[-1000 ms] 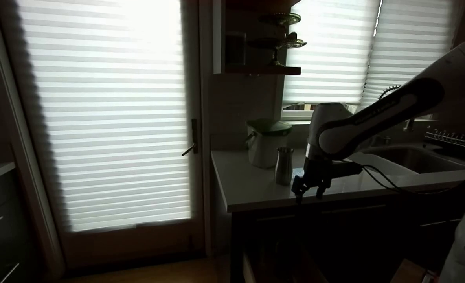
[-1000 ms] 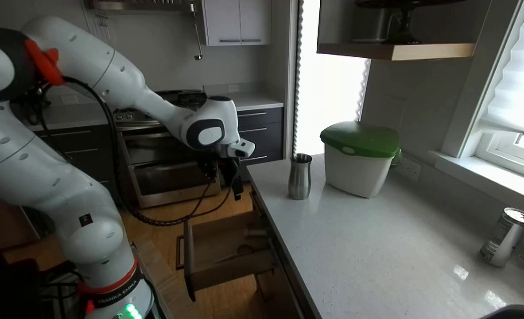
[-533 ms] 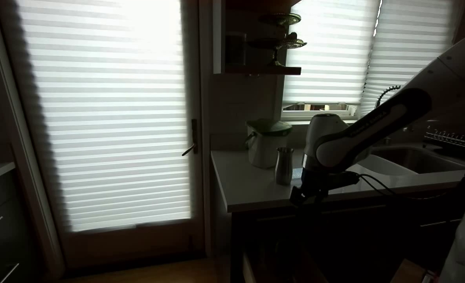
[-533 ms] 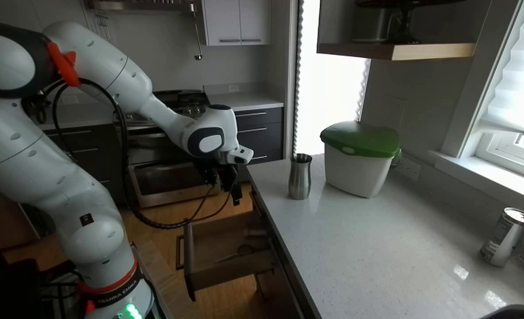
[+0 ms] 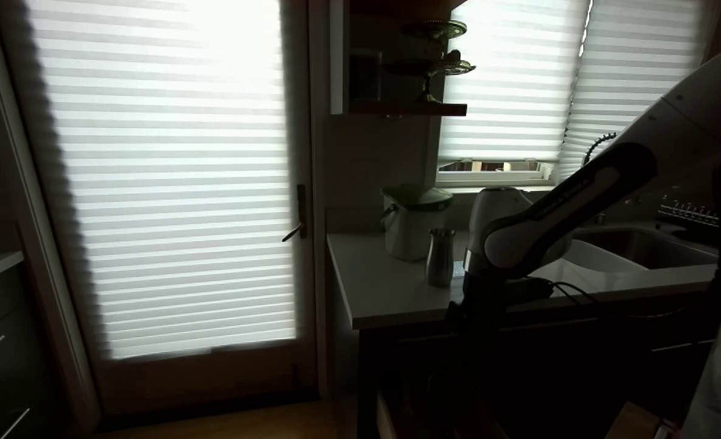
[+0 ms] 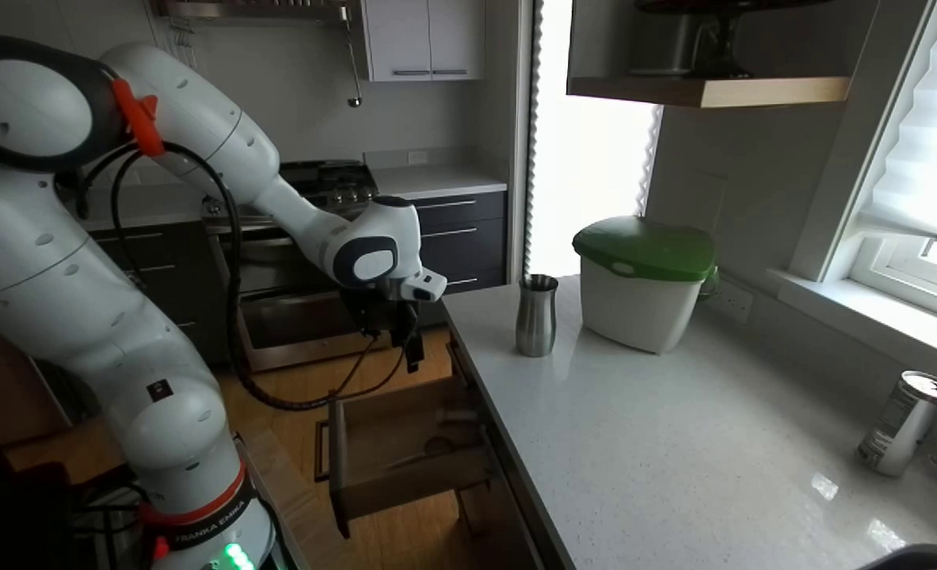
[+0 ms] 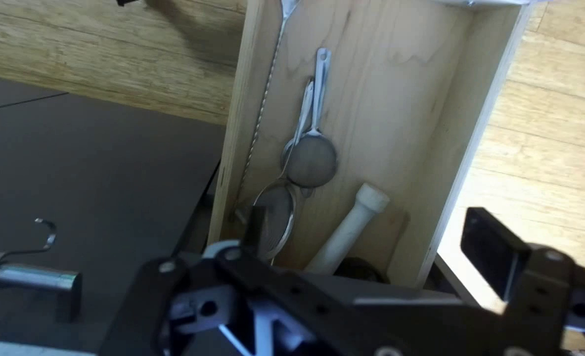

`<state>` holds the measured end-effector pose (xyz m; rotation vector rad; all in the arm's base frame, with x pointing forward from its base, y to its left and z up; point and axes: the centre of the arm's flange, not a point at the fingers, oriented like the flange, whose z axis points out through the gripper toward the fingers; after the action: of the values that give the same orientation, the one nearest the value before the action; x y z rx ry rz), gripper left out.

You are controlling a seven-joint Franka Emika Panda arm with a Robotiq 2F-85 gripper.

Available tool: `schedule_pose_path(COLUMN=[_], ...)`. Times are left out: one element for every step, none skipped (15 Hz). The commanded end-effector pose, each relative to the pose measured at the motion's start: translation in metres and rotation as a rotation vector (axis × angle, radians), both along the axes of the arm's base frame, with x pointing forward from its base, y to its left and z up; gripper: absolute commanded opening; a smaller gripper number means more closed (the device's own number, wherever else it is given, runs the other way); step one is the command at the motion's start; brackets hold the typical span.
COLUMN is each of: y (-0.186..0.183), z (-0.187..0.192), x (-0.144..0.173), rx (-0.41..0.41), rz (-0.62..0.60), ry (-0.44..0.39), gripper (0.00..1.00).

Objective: Move the metal object to the counter

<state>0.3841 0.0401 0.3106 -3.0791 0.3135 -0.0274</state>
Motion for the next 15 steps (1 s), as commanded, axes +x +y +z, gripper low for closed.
schedule_pose_path(y=[0.017, 0.020, 0.022, 0.022, 0.024, 0.024, 0.024, 0.023, 0.023, 0.021, 0.021, 0.021, 0.022, 0.022, 0.023], z=[-0.043, -0.056, -0.064, -0.074, -0.083, -0.096, -0.105, -0.117, -0.126, -0.137, -0.145, -0.155, -0.162, -0.172, -0.179], x=[-0.007, -0.008, -0.007, -0.006, -0.005, -0.005, -0.005, -0.007, -0.010, -0.015, -0.017, -0.020, -0.022, -0.024, -0.026], rx=[0.065, 0.073, 0.084, 0.097, 0.111, 0.117, 0.120, 0.128, 0.136, 0.129, 0.127, 0.129, 0.128, 0.122, 0.115], rz=[-0.024, -0.040, -0.056, -0.079, -0.096, -0.114, -0.126, -0.143, -0.157, -0.170, -0.181, -0.194, -0.200, -0.198, -0.201], ry=[0.032, 0.034, 0.032, 0.022, 0.020, 0.018, 0.016, 0.023, 0.028, 0.032, 0.034, 0.028, 0.021, 0.012, 0.010], gripper=[1.00, 1.00, 1.00, 1.00, 1.00, 1.00, 1.00, 1.00, 1.00, 1.00, 1.00, 1.00, 1.00, 1.00, 1.00])
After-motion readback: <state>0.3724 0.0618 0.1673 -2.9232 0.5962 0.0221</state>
